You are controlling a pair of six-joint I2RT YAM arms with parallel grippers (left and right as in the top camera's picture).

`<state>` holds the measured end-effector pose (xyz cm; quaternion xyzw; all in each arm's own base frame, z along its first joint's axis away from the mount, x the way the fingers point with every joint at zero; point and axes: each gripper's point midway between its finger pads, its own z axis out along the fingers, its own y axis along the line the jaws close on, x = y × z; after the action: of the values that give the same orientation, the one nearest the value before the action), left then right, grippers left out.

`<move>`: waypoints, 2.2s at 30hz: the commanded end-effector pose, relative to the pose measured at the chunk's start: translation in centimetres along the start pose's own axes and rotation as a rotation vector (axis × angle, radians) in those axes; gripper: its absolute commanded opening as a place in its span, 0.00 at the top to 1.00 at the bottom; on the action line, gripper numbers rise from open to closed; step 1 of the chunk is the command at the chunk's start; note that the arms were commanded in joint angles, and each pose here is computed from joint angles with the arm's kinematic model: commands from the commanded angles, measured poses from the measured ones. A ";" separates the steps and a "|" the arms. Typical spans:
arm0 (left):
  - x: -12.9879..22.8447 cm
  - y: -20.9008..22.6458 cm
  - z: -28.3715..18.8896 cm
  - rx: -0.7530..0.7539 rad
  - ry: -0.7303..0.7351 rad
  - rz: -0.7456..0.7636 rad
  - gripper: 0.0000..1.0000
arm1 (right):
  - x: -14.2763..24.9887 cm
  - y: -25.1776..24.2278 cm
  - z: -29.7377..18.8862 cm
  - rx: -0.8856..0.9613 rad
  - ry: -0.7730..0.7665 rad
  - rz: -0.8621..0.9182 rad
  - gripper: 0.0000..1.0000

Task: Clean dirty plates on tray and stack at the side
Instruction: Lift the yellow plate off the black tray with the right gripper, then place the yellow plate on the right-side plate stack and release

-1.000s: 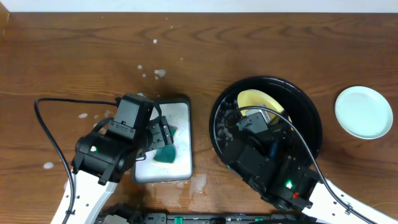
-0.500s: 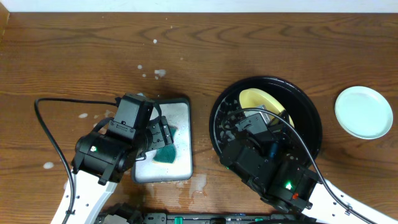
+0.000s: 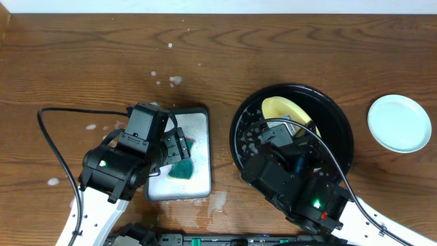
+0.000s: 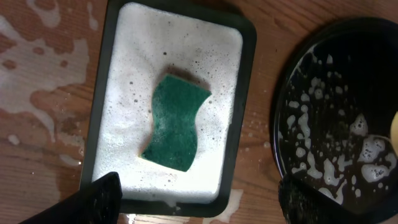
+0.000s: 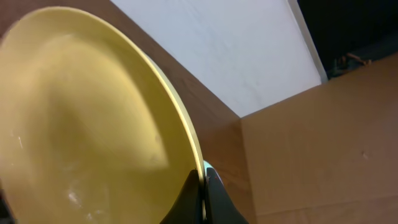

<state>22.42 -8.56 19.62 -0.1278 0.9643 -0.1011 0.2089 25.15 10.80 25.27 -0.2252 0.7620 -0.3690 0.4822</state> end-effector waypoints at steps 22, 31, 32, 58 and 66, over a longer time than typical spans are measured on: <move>0.0 0.1 0.1 -0.004 0.004 -0.008 0.19 | 4.3 -1.6 6.9 -0.091 0.262 0.357 0.99; 0.0 0.1 0.1 -0.004 0.004 -0.008 0.19 | 11.8 -5.8 14.3 -0.265 0.445 0.963 0.99; 0.0 0.1 0.1 -0.004 0.004 -0.008 0.19 | 12.9 -6.6 14.8 -0.260 0.456 1.034 0.99; 0.0 0.1 0.1 -0.004 0.004 -0.008 0.19 | 9.0 -9.3 17.2 -0.674 0.149 1.383 0.41; 0.0 0.1 0.1 -0.004 0.004 -0.008 0.19 | -2.7 -3.2 3.3 -1.026 -0.039 1.052 0.30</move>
<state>22.42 -8.57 19.59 -0.1278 0.9644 -0.1009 0.2083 31.61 5.67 26.92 0.0374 0.8440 0.3027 0.4412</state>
